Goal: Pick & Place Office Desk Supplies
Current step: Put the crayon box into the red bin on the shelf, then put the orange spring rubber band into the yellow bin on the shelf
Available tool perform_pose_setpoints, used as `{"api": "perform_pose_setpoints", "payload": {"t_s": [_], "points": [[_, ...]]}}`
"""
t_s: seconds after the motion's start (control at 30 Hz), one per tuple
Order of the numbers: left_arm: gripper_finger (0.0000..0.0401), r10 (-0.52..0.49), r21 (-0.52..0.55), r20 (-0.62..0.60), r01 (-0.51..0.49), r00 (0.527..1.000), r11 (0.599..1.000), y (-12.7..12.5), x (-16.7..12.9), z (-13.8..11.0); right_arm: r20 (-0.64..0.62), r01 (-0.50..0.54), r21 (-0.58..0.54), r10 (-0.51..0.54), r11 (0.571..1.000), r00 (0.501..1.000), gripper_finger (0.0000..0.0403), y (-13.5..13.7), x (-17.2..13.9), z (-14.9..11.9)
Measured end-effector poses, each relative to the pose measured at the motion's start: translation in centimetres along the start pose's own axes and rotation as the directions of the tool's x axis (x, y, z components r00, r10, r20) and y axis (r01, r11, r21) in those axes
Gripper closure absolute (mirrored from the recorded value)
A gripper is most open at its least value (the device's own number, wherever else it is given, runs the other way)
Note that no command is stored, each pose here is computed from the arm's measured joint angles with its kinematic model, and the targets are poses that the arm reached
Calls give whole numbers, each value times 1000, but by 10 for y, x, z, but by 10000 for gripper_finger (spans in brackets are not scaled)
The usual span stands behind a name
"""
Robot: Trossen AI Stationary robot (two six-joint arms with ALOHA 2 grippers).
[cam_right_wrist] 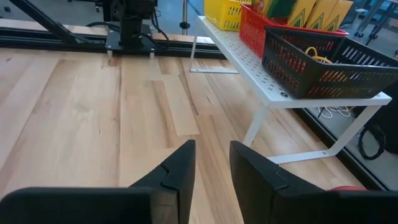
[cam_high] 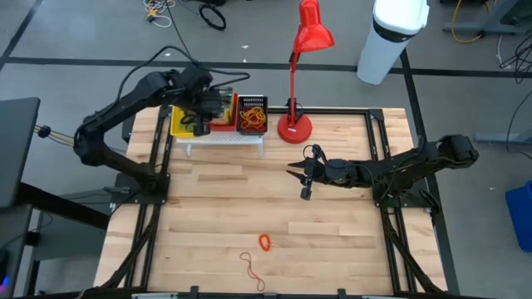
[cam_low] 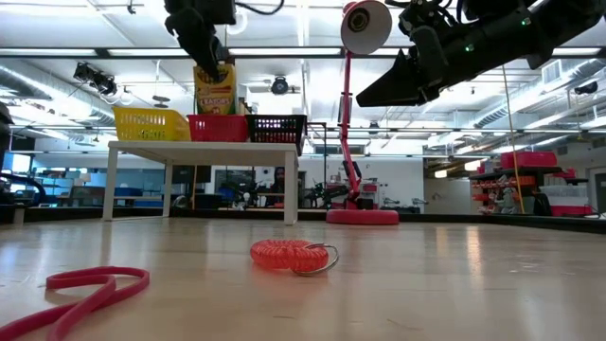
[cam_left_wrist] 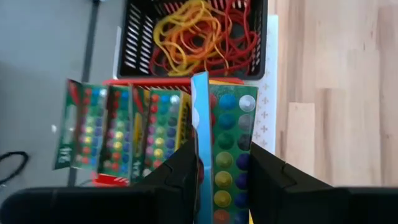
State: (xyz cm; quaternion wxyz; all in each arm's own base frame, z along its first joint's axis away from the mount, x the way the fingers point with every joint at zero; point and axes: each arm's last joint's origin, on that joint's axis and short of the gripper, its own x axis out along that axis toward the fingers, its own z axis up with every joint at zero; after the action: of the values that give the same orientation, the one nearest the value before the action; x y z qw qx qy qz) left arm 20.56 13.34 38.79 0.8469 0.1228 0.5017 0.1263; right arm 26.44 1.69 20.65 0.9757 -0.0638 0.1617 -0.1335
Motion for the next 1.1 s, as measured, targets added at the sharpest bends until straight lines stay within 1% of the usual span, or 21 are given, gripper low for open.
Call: {"api": "perform_pose_setpoints", "payload": {"t_s": [0.07, 0.23, 0.43, 0.53, 0.63, 0.77, 0.87, 0.97, 1.1], "points": [[296, -18, 0, -19, 18, 1000, 1000, 1, 7, 1, 0, 0, 0, 0, 1000, 1000, 294, 0, 0, 0], [296, -19, 1, -61, 19, 998, 1000, 3, 23, 5, 0, -1, 0, 1, 1000, 1000, 294, 0, 0, 0], [289, -34, -13, -89, 33, 995, 999, 4, 32, 7, 0, -11, -1, 11, 1000, 1000, 295, 0, 0, 0], [266, -32, -14, -90, 31, 995, 999, 4, 32, 7, 0, -14, -1, 14, 1000, 1000, 295, 0, 0, 0], [229, -13, -9, -99, 12, 995, 1000, 4, 32, 7, 0, -14, -1, 14, 1000, 1000, 295, 0, 0, 0], [179, 52, -4, -140, -53, 989, 999, 6, 32, 6, 0, -14, -1, 14, 1000, 1000, 295, 0, 0, 0], [152, 95, 16, -166, -93, 982, 996, 7, 31, 5, 0, -13, -1, 13, 1000, 1000, 295, 0, 0, 0], [142, 108, 40, -164, -102, 981, 994, 7, 28, 4, 0, -13, -1, 13, 1000, 1000, 295, 0, 0, 0], [148, 159, 69, -135, -150, 978, 986, 1, 14, 6, 0, -12, -1, 12, 1000, 1000, 295, 0, 0, 0]]}}
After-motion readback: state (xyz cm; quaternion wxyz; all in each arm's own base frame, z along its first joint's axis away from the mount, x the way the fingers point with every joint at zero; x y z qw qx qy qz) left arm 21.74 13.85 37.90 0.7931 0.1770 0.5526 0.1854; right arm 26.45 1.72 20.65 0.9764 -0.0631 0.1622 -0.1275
